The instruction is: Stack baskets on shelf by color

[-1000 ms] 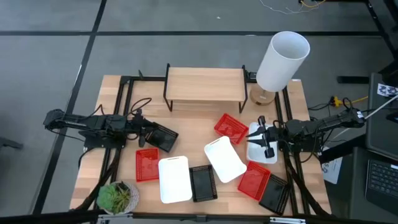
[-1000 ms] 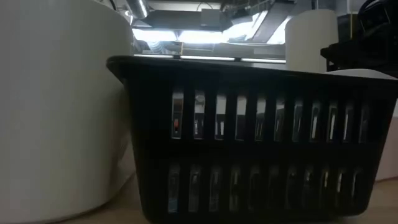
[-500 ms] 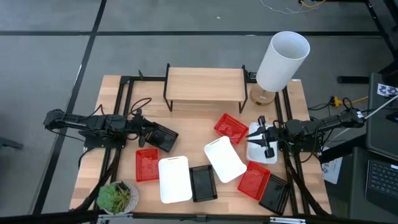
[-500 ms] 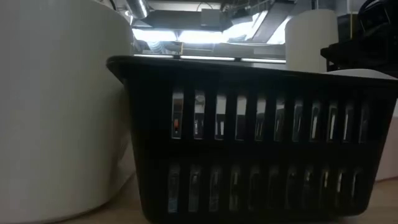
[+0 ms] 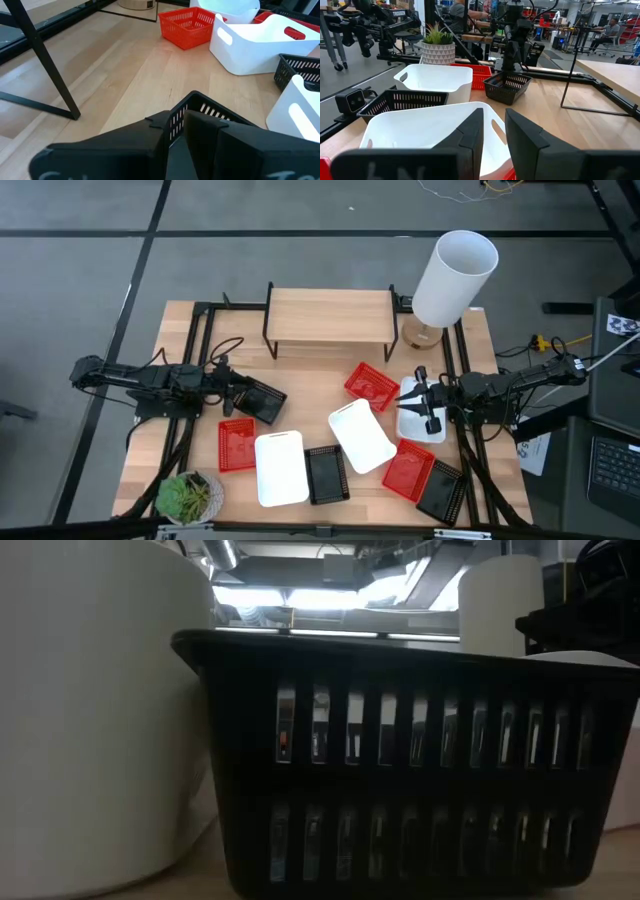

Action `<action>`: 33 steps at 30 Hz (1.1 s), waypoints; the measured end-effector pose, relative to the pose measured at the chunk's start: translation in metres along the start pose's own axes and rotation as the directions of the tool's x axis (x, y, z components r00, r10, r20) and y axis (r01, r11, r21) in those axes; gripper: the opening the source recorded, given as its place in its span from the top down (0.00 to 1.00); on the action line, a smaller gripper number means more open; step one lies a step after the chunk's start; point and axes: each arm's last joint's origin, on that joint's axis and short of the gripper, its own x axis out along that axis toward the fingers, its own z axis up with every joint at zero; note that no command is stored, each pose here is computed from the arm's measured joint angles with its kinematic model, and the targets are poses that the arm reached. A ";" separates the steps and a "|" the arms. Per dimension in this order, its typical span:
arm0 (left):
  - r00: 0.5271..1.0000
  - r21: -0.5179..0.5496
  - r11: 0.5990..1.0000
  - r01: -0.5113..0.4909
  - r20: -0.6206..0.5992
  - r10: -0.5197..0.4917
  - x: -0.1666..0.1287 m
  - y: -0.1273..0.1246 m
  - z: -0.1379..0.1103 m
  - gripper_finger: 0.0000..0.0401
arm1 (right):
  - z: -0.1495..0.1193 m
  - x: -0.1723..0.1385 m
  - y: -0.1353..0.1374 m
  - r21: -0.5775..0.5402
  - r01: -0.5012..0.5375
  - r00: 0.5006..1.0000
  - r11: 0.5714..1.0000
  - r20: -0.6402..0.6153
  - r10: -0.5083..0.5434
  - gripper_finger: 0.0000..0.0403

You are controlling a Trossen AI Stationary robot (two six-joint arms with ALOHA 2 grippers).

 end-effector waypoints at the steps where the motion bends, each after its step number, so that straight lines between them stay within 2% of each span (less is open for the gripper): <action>1: 1.000 0.000 1.000 0.000 0.000 0.000 0.000 0.000 0.000 0.89 | 0.000 0.000 0.000 0.000 0.000 1.000 1.000 0.000 0.000 0.80; 5: 1.000 0.000 1.000 0.000 0.000 0.000 0.000 0.000 0.000 0.89 | 0.000 0.000 0.000 0.008 0.000 1.000 1.000 0.001 0.000 0.80; 7: 1.000 0.000 1.000 0.000 0.000 0.000 0.000 0.000 0.000 0.89 | 0.000 0.000 0.000 0.103 -0.016 1.000 0.995 0.003 0.015 0.80; 10: 1.000 0.000 1.000 0.000 0.000 0.000 0.000 0.000 0.000 0.89 | 0.002 0.000 0.001 0.310 -0.052 0.999 0.949 0.021 0.048 0.80; 12: 1.000 0.000 1.000 0.000 0.000 0.000 0.000 0.000 0.000 0.89 | 0.003 0.000 0.002 0.397 -0.073 0.997 0.915 0.034 0.065 0.80; 18: 1.000 0.003 1.000 -0.001 0.001 0.001 0.000 0.000 0.000 0.89 | 0.004 0.000 0.004 0.528 -0.138 0.990 0.838 0.042 0.137 0.80; 20: 1.000 0.061 0.998 -0.020 0.005 0.020 0.000 0.001 0.000 0.89 | 0.005 0.000 0.004 0.564 -0.145 0.989 0.813 0.055 0.138 0.80; 23: 0.999 0.163 0.986 -0.039 0.009 0.038 0.000 0.001 0.000 0.89 | 0.009 -0.001 0.004 0.571 -0.181 0.983 0.801 0.097 0.153 0.80; 26: 0.999 0.208 0.977 -0.039 0.009 0.038 0.000 0.001 0.000 0.89 | 0.017 -0.002 0.008 0.503 -0.281 0.959 0.817 0.182 0.218 0.80; 29: 0.999 0.207 0.978 -0.039 0.014 0.037 0.000 0.001 0.001 0.89 | 0.029 -0.007 0.013 0.403 -0.415 0.901 0.816 0.308 0.306 0.80; 33: 0.995 0.162 0.987 -0.022 0.095 0.006 0.000 -0.001 0.009 0.89 | 0.042 -0.014 0.021 0.299 -0.547 0.806 0.782 0.441 0.395 0.80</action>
